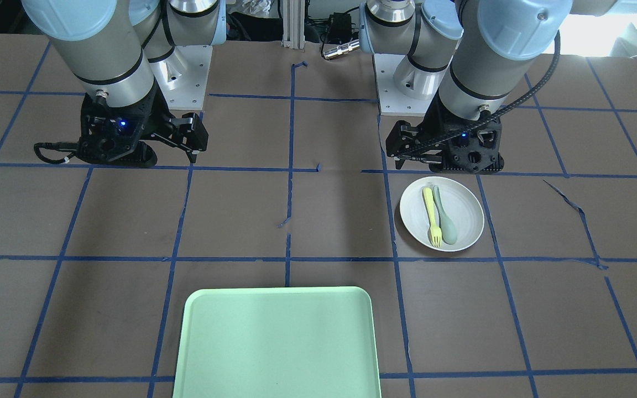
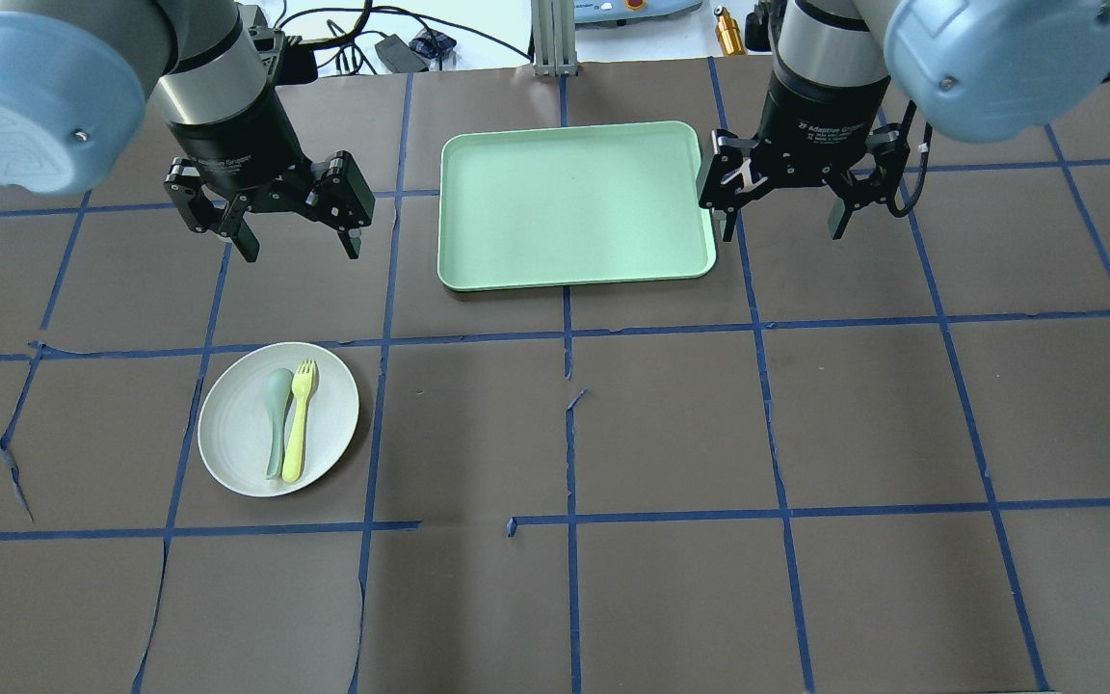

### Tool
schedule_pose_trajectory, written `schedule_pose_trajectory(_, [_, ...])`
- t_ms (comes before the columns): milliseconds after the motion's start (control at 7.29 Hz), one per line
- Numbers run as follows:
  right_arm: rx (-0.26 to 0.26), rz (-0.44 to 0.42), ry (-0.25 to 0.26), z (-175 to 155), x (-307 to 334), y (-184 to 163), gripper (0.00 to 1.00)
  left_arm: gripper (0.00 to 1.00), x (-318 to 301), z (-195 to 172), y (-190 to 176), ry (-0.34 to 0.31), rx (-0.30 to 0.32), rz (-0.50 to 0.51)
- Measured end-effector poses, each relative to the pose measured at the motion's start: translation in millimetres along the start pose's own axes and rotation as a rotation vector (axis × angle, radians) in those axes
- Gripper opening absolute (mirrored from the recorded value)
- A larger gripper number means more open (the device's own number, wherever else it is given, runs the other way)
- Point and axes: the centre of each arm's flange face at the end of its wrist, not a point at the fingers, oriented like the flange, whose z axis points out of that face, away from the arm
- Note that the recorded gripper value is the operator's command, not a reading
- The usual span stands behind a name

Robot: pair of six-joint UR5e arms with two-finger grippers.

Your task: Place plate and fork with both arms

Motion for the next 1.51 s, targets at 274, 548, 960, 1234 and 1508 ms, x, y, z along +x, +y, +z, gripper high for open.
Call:
schedule_pose_trajectory(274, [0.0,-0.002,-0.003,1.1,-0.5,-1.1,1.0,1.0,-9.8,13.7,-1.6,-0.026,-0.018,-0.007])
schedule_pose_trajectory(548, [-0.018,-0.004,-0.002,10.2,-1.5,-5.1,1.0,1.0,-71.8,32.6,-12.6,-0.055,-0.005,-0.086])
schedule_pose_trajectory(960, [-0.037,-0.003,-0.001,20.8,-2.0,-8.0,1.0,1.0,-156.1,93.2,-16.6,-0.008,-0.009,-0.081])
schedule_pose_trajectory(1234, [-0.05,0.014,0.001,27.5,-2.2,-8.2,1.0,1.0,-212.3,157.4,-7.4,0.016,-0.004,-0.006])
schedule_pose_trajectory(1508, [-0.06,0.029,0.004,32.6,-2.1,-7.7,1.0,1.0,-232.7,215.6,-1.9,0.099,-0.017,0.041])
